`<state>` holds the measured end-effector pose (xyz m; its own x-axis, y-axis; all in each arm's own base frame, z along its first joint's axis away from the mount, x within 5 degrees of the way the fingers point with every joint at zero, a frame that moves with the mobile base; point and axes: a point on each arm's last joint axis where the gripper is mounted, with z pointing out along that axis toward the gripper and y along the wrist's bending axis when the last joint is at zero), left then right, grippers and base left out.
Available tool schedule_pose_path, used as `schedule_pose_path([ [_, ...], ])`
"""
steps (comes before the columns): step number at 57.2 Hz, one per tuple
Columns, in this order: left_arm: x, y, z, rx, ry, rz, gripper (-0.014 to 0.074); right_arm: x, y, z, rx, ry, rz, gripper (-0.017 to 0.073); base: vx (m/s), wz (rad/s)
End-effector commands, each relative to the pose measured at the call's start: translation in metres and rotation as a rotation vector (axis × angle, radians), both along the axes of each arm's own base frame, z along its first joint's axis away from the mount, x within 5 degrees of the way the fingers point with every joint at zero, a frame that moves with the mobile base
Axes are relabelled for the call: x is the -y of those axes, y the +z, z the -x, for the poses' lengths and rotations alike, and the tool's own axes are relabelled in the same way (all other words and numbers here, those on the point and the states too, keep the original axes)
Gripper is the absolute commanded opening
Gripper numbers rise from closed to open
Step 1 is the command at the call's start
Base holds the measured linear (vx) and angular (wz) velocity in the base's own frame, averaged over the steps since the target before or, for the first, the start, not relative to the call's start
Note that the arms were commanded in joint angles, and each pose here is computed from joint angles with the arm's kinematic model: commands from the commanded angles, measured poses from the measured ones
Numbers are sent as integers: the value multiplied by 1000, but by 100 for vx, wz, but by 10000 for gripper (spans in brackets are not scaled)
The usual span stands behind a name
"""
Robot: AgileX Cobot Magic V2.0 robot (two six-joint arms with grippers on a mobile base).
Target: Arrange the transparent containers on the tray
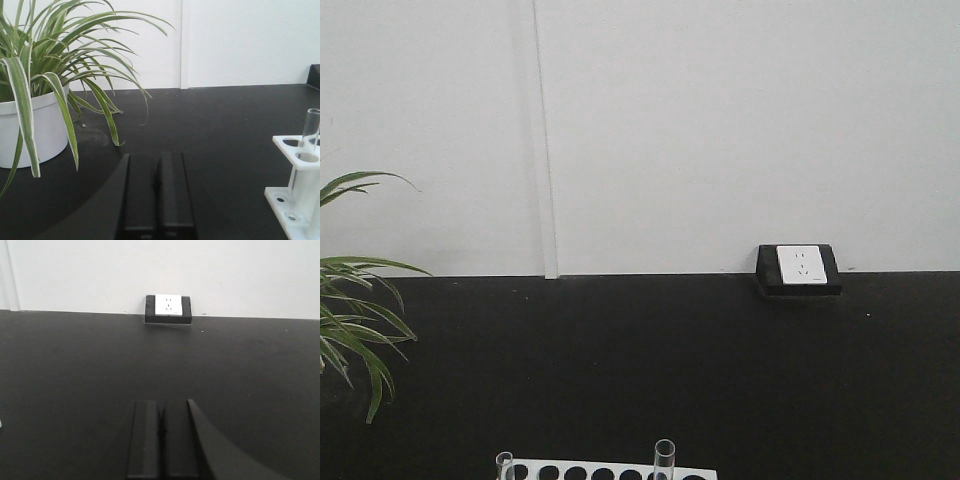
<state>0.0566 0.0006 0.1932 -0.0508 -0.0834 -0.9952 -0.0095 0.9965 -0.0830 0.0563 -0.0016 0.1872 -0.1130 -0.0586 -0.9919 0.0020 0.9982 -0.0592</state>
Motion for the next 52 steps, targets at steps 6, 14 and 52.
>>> schedule_pose_path([
  [6,1,-3,0,73,-12,12,-6,-1,4,-1,75,13,17,-11,0,0],
  [14,1,-3,0,73,-12,12,-6,-1,4,-1,75,13,17,-11,0,0],
  [52,1,-3,0,73,-12,12,-6,-1,4,-1,76,13,17,-11,0,0],
])
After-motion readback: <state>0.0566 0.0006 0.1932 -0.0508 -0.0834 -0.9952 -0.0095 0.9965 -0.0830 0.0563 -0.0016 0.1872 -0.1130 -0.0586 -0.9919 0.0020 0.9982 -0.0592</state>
